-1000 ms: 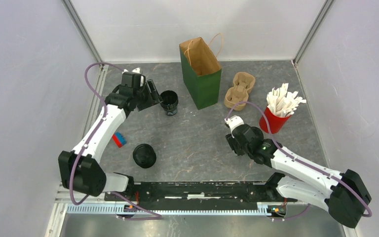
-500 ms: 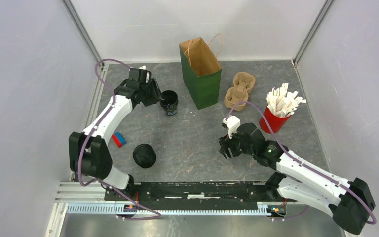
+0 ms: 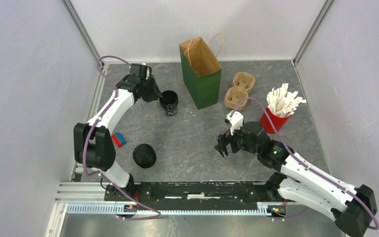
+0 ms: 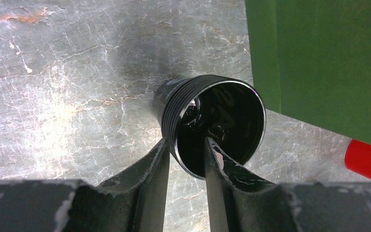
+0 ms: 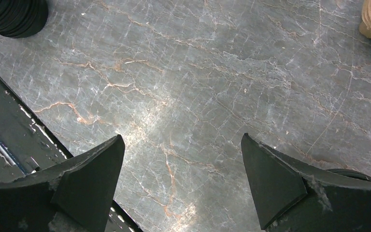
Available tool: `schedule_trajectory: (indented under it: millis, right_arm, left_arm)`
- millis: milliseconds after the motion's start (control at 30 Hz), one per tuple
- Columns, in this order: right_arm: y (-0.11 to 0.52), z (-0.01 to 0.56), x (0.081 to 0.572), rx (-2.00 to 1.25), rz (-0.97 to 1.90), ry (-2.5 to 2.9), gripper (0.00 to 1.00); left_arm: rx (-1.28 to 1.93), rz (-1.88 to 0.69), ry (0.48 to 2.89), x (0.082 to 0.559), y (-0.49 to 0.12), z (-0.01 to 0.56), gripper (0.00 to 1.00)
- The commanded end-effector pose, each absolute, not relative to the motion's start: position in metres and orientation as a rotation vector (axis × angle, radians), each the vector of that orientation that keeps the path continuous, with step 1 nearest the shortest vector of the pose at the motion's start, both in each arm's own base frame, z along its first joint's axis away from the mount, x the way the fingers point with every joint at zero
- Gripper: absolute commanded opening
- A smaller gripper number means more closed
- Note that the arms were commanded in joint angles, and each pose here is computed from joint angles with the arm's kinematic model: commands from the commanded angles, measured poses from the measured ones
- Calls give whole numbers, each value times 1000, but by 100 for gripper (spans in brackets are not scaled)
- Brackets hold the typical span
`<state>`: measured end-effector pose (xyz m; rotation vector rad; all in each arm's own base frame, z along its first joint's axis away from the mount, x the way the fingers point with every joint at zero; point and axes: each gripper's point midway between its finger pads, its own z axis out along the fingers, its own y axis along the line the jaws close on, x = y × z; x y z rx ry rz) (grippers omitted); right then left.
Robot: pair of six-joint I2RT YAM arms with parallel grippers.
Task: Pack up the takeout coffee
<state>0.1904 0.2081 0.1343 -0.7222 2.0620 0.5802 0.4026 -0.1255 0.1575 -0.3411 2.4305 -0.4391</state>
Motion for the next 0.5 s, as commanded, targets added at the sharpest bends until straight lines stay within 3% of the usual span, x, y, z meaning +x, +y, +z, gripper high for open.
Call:
schedule_trajectory:
  millis: [0,467]
  right_arm:
    - [213,165,200,-668,603,1976,98]
    - [207,163,200,-654,581,1972,98]
  left_arm:
    - [-282,-432,2413,415,-124,165,39]
    - [-281,-431,2424,420,-125,164,22]
